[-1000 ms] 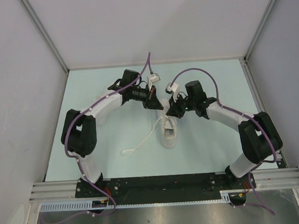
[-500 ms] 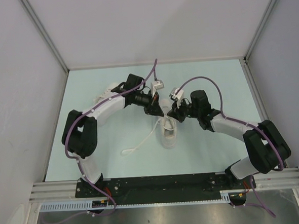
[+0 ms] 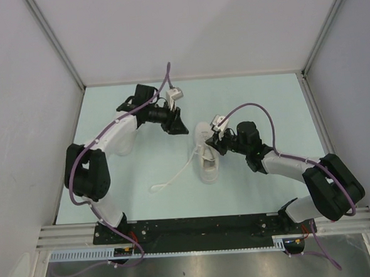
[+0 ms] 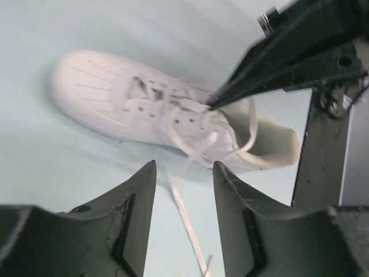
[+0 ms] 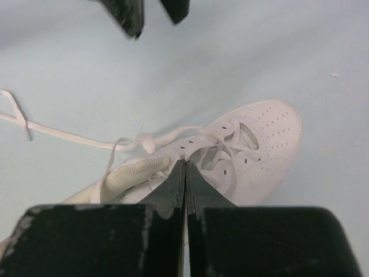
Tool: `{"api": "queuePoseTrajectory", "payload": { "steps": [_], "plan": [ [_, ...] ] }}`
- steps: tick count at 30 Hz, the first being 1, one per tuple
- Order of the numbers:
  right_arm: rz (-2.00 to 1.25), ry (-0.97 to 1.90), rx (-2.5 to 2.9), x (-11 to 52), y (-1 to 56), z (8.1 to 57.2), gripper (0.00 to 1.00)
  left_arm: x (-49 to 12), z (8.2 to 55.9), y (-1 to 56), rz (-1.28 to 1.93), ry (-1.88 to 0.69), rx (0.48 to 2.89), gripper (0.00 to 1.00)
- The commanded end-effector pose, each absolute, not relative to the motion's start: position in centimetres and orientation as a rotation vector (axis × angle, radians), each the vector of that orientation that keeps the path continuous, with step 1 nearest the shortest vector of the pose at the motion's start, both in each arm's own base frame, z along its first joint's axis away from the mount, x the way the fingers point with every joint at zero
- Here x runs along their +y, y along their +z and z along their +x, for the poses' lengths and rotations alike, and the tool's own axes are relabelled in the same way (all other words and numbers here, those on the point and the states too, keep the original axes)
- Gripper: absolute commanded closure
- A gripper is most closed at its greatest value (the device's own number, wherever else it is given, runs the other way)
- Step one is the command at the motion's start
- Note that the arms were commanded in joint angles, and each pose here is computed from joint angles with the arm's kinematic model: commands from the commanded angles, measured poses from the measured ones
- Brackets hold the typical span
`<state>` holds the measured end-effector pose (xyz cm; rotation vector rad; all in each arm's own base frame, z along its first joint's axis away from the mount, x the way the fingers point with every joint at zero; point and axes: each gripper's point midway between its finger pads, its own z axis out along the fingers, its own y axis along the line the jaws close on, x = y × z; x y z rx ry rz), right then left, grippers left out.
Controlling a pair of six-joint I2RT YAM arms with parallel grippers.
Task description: Tie the shoes
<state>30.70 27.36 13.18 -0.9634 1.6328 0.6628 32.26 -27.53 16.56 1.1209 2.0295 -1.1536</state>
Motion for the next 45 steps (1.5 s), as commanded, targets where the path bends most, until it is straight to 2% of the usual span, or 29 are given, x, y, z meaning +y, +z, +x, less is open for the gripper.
{"api": "queuePoseTrajectory", "payload": {
  "steps": [1,5,6,9,15,21,28,34,37,44,45],
  "plan": [
    [-0.93,0.625,1.516,27.8,16.1,31.4,1.0,-27.9,34.2,19.9,0.955,-1.168,1.987,0.48],
    [-0.929,0.62,1.513,27.8,16.2,31.4,1.0,-28.8,35.0,18.3,0.785,-1.275,2.094,0.44],
    [-0.931,0.621,1.513,27.8,16.2,31.4,1.0,-29.0,35.0,18.0,0.761,-1.294,2.107,0.34],
    [-0.958,0.626,1.527,27.8,15.6,31.1,1.0,-29.5,36.1,17.6,0.676,-1.317,2.134,0.33],
    [-0.98,0.641,1.603,26.8,14.4,30.2,1.0,-29.9,37.3,16.9,0.707,-1.223,2.169,0.43],
    [-0.993,0.671,1.63,26.3,14.5,29.4,1.0,-30.6,34.9,14.7,0.884,-1.196,2.196,0.45],
    [-1.024,0.695,1.63,26.6,14.1,29.1,1.0,-31.3,34.0,13.0,0.907,-1.223,2.24,0.44],
    [-1.041,0.699,1.618,26.6,14.2,28.9,1.0,-31.7,33.9,11.9,0.914,-1.211,2.28,0.49],
    [-1.045,0.695,1.609,26.6,14.4,28.9,1.0,-31.9,33.9,11.7,0.919,-1.216,2.278,0.57],
    [-1.065,0.716,1.58,26.7,15.2,28.4,1.0,-32.3,34.3,13.4,0.933,-1.226,2.203,0.96],
    [-1.066,0.725,1.585,26.7,15.1,28.2,1.0,-32.4,34.3,13.9,0.934,-1.233,2.188,0.99]
  ]
}}
